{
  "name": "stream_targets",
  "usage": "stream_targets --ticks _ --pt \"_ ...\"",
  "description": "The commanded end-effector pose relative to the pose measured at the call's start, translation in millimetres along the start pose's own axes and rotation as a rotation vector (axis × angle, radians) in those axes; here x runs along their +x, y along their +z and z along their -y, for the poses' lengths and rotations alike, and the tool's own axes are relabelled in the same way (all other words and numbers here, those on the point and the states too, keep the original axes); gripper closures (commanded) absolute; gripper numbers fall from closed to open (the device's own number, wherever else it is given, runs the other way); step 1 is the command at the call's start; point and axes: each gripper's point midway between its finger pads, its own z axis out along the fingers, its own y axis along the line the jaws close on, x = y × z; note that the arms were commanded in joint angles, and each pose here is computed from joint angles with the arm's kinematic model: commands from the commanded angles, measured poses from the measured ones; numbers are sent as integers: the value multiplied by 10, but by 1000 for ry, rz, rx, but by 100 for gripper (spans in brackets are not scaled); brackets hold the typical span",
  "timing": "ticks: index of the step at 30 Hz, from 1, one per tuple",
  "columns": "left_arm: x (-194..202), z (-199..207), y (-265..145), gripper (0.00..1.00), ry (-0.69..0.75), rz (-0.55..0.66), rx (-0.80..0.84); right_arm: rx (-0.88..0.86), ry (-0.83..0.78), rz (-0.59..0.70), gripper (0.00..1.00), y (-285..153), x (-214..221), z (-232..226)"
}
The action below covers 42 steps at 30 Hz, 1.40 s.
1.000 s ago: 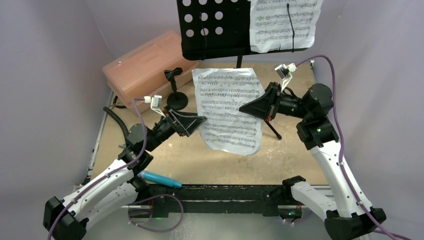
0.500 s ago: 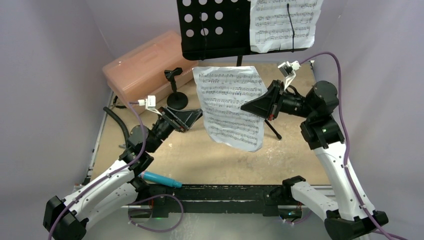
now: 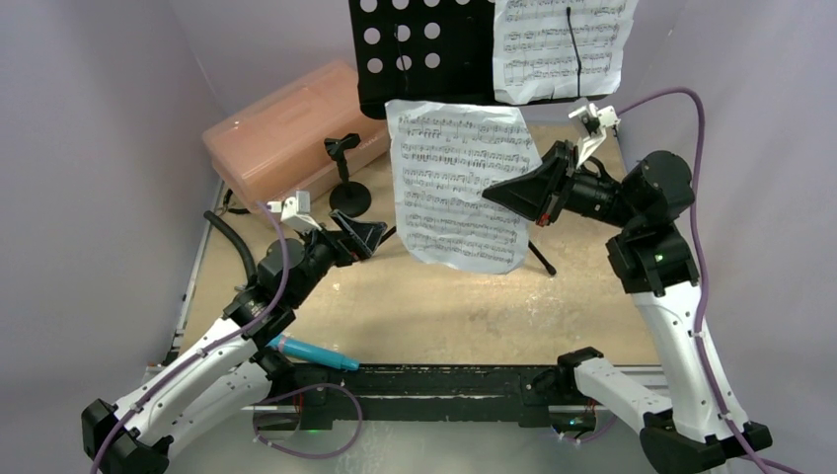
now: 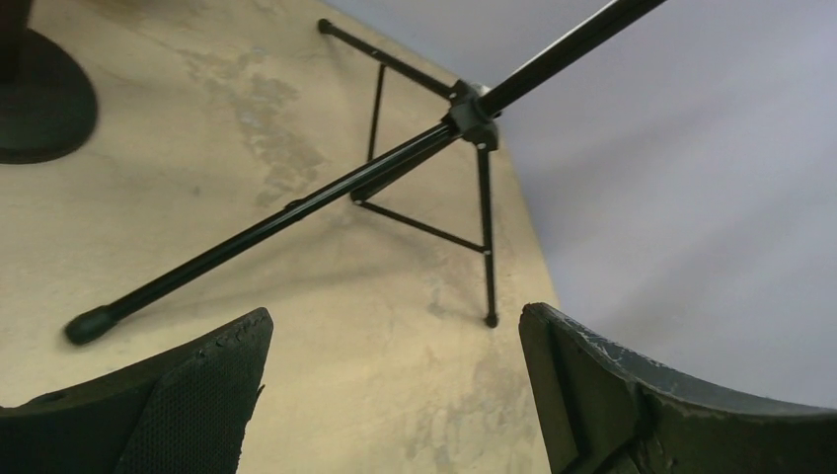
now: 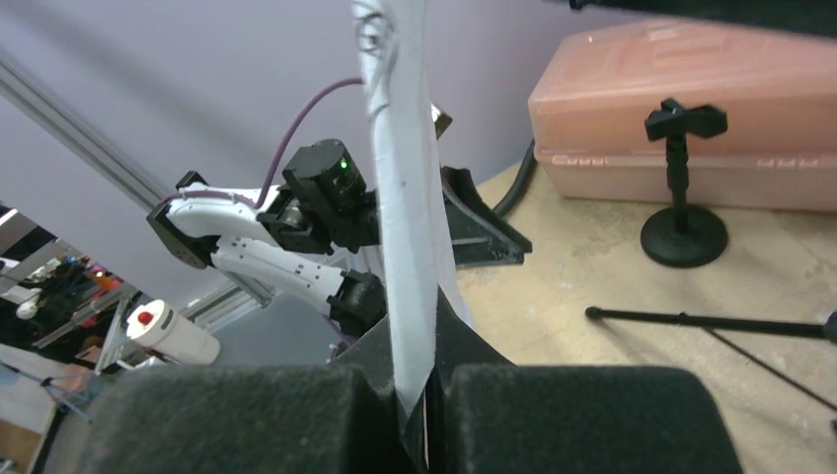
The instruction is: Set up the instrument practice props
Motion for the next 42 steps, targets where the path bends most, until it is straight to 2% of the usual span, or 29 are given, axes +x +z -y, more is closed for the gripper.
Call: stream_targets --ticks 1,6,13,18,22,31,35,42 --pt "-25 -141 -73 5 164 -50 -97 -4 -102 62 100 -5 -350 -182" --pt "140 -434 -67 2 245 -172 -252 40 -149 155 100 -43 -656 -279" --pt "396 -690 -7 0 291 -346 -405 86 -167 194 100 -36 -859 -266" --pt "476 -691 43 1 245 -379 -430 121 -181 240 100 -56 -1051 -297" --pt "542 -546 105 1 226 -423 -366 128 -187 253 100 -32 -1223 -337" --pt "248 -241 156 1 227 -369 -313 145 -238 286 100 14 -1625 -435" --pt "-91 -30 161 5 286 -303 -303 174 -256 324 100 0 -1815 -459" --pt "-777 485 140 6 363 -178 -269 284 -360 443 100 -155 -2151 -470"
